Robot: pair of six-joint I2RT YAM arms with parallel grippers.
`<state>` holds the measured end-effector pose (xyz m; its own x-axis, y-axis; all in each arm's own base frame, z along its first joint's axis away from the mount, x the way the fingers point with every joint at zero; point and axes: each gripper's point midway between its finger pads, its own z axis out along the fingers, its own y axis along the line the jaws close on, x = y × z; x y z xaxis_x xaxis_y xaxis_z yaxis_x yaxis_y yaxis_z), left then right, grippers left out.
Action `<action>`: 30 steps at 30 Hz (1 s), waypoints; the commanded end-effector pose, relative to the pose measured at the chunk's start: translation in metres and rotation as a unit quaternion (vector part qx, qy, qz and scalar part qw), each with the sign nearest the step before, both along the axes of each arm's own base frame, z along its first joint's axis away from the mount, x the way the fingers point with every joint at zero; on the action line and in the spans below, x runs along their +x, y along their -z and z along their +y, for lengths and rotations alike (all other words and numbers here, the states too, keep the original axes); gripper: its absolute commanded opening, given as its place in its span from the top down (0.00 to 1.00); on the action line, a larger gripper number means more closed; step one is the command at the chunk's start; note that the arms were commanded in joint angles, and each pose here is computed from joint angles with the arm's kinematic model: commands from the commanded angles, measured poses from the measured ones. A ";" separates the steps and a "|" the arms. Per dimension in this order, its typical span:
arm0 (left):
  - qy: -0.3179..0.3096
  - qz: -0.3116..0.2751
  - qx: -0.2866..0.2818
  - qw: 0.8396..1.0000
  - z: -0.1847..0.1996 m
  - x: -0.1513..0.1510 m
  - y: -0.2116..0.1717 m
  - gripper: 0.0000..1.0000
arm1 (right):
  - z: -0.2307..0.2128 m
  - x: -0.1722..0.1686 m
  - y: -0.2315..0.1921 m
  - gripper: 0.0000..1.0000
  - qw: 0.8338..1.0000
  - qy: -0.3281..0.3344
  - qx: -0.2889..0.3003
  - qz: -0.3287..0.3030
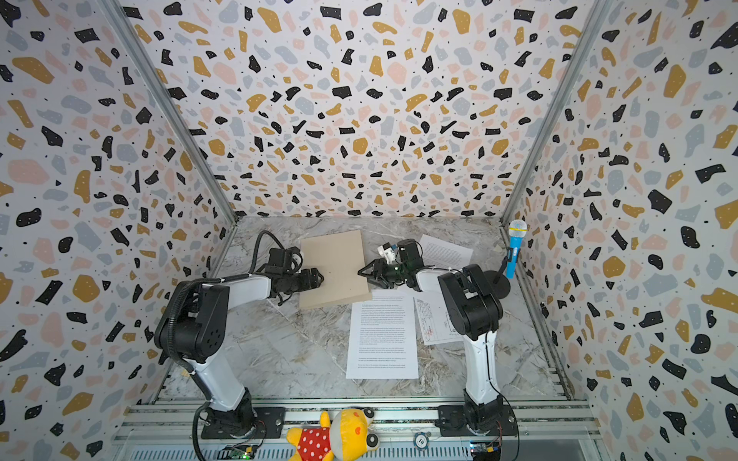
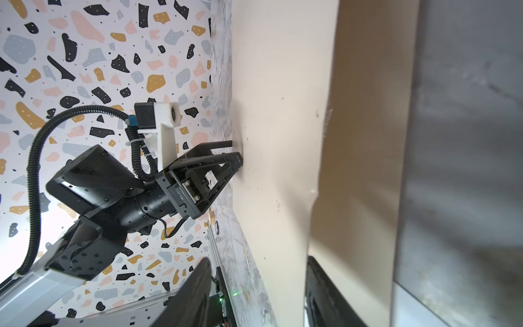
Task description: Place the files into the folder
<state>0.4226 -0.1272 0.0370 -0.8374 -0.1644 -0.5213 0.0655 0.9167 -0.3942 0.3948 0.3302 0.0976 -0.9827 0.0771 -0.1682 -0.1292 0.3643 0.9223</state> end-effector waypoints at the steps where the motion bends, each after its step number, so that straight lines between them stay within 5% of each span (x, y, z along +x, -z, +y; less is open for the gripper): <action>1: 0.025 -0.013 -0.028 0.999 -0.022 -0.009 -0.007 0.13 | -0.002 -0.004 -0.035 0.47 0.999 0.008 0.028 -0.030; 7: 0.038 -0.028 -0.033 0.998 -0.038 -0.014 -0.015 0.13 | -0.013 -0.011 -0.044 0.51 0.998 0.030 0.027 -0.037; 21: 0.063 -0.057 -0.068 0.994 -0.067 -0.014 -0.036 0.12 | -0.011 -0.019 -0.076 0.43 0.996 0.043 0.017 -0.081; 30: 0.017 -0.076 -0.071 0.994 -0.050 -0.011 -0.075 0.00 | 0.018 -0.019 -0.115 0.38 0.991 0.025 0.017 -0.133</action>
